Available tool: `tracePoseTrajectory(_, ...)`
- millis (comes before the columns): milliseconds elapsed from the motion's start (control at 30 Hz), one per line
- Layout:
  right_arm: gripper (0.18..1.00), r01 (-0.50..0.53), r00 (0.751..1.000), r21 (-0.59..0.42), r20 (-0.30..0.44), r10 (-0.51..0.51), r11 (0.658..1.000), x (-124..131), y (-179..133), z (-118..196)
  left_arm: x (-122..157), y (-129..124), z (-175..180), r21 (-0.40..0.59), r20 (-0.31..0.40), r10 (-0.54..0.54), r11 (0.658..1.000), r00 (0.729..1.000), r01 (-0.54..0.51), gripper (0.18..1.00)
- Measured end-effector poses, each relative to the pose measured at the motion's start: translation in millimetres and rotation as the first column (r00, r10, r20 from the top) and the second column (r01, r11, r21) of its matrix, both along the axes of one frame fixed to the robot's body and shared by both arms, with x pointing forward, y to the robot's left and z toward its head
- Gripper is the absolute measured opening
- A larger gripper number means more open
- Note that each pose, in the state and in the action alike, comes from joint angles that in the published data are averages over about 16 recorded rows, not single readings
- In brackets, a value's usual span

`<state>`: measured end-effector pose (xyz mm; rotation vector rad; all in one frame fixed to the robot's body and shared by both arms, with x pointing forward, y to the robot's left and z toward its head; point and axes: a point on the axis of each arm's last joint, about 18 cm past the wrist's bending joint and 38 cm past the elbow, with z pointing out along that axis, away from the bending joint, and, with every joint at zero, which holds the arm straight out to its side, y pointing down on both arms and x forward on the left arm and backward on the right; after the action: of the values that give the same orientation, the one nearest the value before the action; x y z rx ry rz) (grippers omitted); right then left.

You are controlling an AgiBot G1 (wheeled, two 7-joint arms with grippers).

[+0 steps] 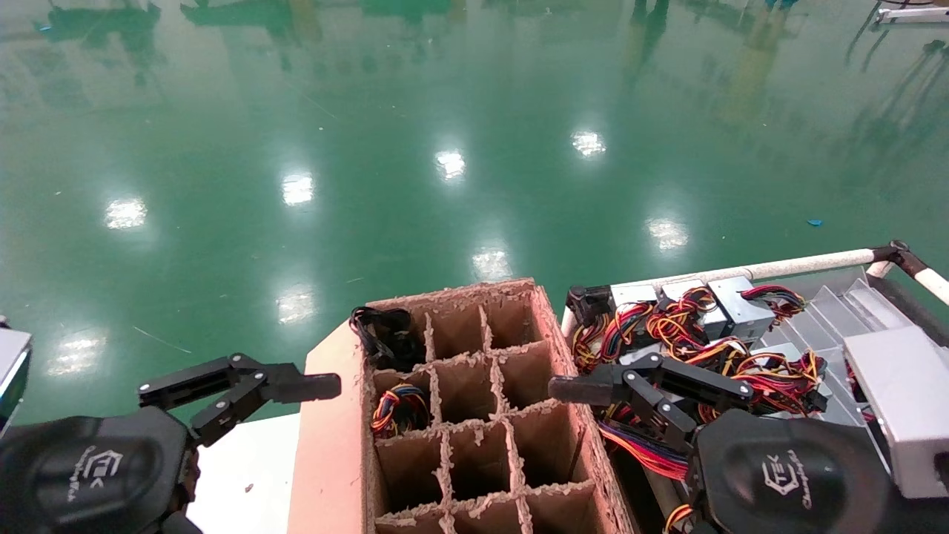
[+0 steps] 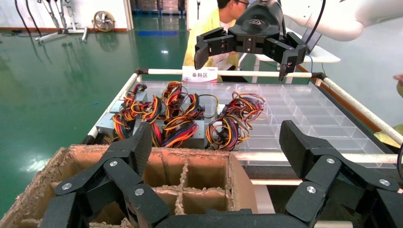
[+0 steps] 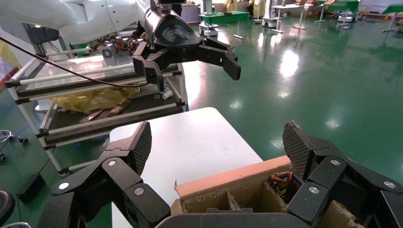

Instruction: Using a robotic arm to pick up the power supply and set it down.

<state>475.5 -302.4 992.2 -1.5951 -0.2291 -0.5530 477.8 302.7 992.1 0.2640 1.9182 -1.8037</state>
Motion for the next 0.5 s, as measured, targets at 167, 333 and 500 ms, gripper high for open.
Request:
tracePoseTrajectory(167, 0.999, 0.0, 1.0, 0.0, 0.0, 0.0, 1.0, 0.0, 0.0, 0.0, 0.0, 0.0, 0.0, 0.0, 0.0, 0.0, 1.0, 1.0, 0.0, 0.958)
tracePoseTrajectory(333, 0.999, 0.0, 1.0, 0.0, 0.0, 0.0, 1.0, 0.0, 0.0, 0.0, 0.0, 0.0, 0.0, 0.0, 0.0, 0.0, 1.0, 1.0, 0.0, 0.906)
tracePoseTrajectory(500, 0.999, 0.0, 1.0, 0.0, 0.0, 0.0, 1.0, 0.0, 0.0, 0.0, 0.0, 0.0, 0.0, 0.0, 0.0, 0.0, 1.0, 1.0, 0.0, 0.831)
